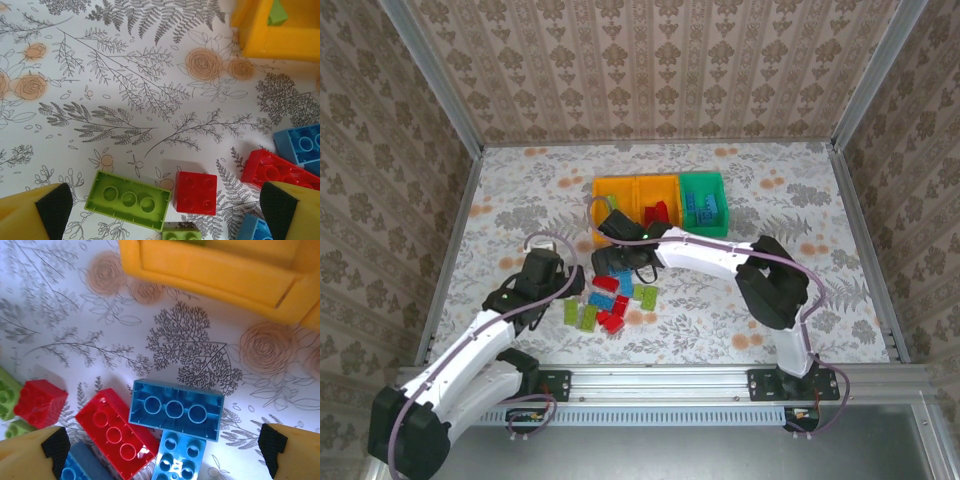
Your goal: Sort the legos into containers by color
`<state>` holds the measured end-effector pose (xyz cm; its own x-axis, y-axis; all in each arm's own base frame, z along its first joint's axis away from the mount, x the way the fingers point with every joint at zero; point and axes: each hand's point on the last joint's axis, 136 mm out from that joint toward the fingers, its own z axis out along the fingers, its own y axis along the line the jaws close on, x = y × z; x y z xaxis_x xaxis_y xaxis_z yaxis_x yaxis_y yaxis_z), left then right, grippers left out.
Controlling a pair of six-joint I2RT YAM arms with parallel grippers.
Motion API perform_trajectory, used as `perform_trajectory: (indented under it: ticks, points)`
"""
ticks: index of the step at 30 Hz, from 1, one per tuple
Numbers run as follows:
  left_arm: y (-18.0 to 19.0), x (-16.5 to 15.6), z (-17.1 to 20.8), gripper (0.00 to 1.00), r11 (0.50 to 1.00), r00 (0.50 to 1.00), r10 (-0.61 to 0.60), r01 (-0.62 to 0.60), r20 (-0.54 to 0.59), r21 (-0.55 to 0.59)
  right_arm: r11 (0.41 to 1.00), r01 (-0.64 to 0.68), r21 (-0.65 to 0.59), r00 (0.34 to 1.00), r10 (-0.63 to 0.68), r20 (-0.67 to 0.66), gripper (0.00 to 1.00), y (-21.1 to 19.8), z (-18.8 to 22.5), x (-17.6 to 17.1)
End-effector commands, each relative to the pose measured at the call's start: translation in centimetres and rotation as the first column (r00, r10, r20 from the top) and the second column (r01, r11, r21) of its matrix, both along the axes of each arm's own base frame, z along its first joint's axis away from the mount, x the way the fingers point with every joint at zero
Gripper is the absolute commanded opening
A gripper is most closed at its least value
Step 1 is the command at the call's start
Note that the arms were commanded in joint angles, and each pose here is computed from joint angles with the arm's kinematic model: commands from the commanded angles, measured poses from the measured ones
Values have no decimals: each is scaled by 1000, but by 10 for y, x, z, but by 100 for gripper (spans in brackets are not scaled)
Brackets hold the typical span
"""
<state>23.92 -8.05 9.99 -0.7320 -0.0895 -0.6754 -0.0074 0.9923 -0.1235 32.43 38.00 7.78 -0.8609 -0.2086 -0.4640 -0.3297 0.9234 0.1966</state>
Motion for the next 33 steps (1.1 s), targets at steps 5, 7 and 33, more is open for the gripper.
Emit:
perform_trajectory:
  ticks: [5,7,33]
  points:
    - [7,-9,-7,100,1000,1000,19,-19,-24,-7,996,57,-67,998,-58,-21,100,-6,-35,4]
    - [8,-9,-8,100,1000,999,19,-19,-26,-7,996,53,-70,998,-55,-25,100,-5,-40,5]
    - [7,-8,-7,100,1000,999,15,-15,-39,-7,997,65,-52,998,-64,15,60,-9,-25,14]
